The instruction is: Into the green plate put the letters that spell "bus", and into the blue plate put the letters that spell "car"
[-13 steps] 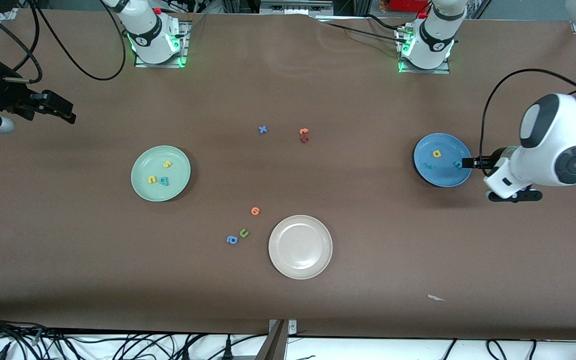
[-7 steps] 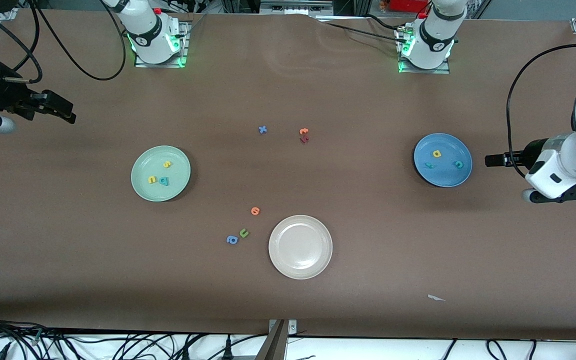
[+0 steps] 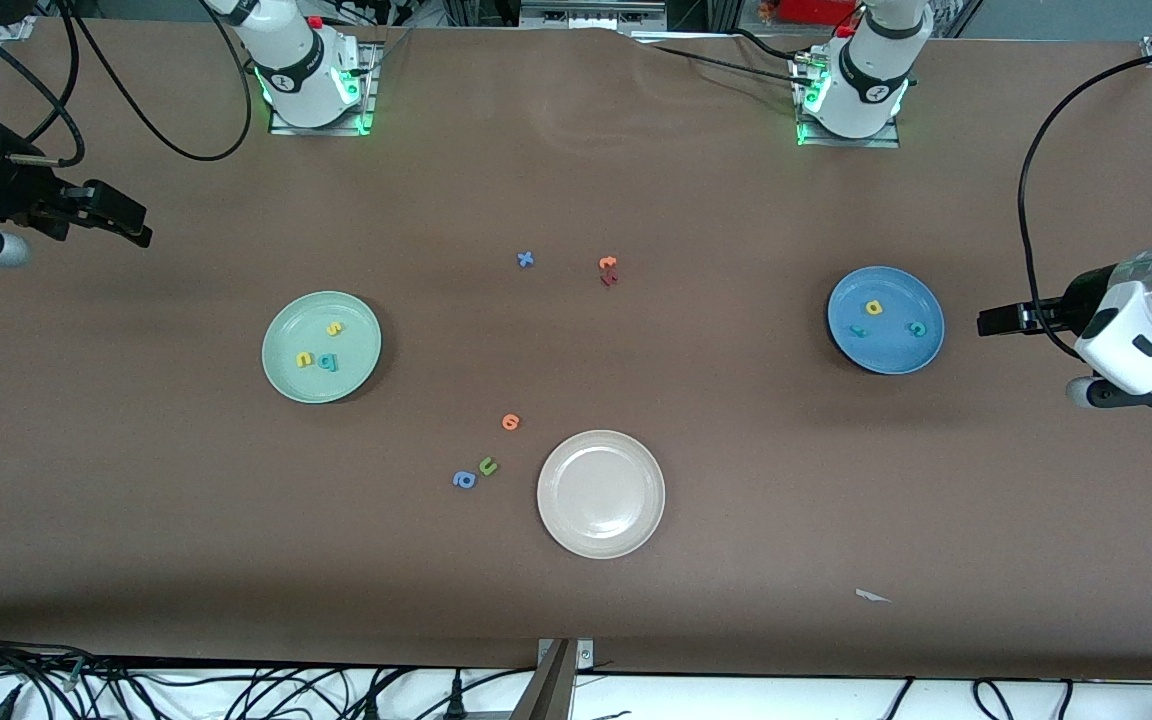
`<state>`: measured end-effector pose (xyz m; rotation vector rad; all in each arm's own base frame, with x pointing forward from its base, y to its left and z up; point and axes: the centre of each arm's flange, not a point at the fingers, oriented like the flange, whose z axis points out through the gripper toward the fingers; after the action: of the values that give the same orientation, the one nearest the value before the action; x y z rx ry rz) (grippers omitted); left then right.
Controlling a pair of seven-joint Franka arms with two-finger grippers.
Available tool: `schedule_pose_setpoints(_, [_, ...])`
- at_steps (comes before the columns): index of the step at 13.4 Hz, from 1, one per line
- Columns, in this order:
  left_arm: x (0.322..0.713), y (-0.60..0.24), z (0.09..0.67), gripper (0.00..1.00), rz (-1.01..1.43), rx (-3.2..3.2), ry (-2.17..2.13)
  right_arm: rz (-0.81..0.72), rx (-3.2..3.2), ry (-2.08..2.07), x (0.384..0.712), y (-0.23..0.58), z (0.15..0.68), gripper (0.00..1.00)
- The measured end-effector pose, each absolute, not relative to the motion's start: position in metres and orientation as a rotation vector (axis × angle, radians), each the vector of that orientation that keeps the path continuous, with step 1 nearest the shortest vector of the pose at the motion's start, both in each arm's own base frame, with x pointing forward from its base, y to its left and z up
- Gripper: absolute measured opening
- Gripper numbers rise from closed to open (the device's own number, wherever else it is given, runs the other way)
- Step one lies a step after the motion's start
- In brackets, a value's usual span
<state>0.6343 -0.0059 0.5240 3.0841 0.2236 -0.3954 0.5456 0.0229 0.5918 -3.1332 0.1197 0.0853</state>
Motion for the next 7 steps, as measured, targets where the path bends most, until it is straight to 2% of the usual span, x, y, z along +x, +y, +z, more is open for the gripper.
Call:
schedule_pose_setpoints(4, [0.624, -0.017, 0.561, 0.96, -0.299, 3.072, 0.273, 0.085, -3.133, 0.12, 0.546, 0.023, 0.592, 1.0])
schedule_pose_setpoints(7, [0.618, -0.027, 0.565, 0.97, -0.186, 3.081, 0.251, 0.086, -3.133, 0.12, 0.546, 0.023, 0.592, 1.0])
